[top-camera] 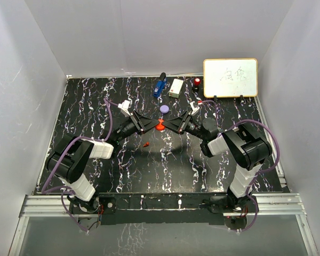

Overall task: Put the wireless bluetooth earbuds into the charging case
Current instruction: Open the charging case.

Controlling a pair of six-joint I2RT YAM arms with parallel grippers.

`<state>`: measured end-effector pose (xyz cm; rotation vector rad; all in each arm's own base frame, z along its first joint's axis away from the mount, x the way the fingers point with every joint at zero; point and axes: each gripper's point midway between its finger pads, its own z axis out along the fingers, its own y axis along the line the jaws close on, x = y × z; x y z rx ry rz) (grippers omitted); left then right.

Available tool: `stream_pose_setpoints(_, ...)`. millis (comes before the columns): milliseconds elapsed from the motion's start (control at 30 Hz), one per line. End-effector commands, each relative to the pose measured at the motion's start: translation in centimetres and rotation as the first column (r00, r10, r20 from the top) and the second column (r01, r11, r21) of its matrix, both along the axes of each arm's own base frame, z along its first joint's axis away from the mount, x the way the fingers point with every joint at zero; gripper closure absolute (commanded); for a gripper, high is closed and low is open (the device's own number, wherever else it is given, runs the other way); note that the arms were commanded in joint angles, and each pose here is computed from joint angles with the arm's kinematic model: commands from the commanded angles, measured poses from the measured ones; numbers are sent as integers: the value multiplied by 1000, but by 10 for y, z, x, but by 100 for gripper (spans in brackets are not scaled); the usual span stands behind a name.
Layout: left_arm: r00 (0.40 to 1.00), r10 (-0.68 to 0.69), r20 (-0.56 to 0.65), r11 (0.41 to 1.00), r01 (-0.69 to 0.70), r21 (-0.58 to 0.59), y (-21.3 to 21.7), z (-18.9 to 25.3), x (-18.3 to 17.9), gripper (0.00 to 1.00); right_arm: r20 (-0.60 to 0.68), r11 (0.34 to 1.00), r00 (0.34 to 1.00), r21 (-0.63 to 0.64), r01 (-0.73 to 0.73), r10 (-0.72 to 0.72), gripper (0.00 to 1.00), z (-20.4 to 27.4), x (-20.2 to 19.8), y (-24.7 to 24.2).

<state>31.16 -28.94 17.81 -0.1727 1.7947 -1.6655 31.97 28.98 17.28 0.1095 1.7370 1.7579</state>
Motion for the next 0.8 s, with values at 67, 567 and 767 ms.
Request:
stream_pose_setpoints(67, 995, 3, 97, 999, 1, -37, -1, 27, -2, 64, 101, 999, 995, 45, -2, -3, 100, 28, -5, -5)
stream_pose_setpoints(567, 996, 4, 93, 999, 0, -39, 0, 25, -4, 67, 96, 998, 995, 61, 10, -16, 100, 29, -3, -9)
stream_pose_setpoints(767, 996, 1, 93, 999, 3, -39, -1, 25, -3, 69, 94, 998, 996, 64, 6, -12, 100, 29, -2, -9)
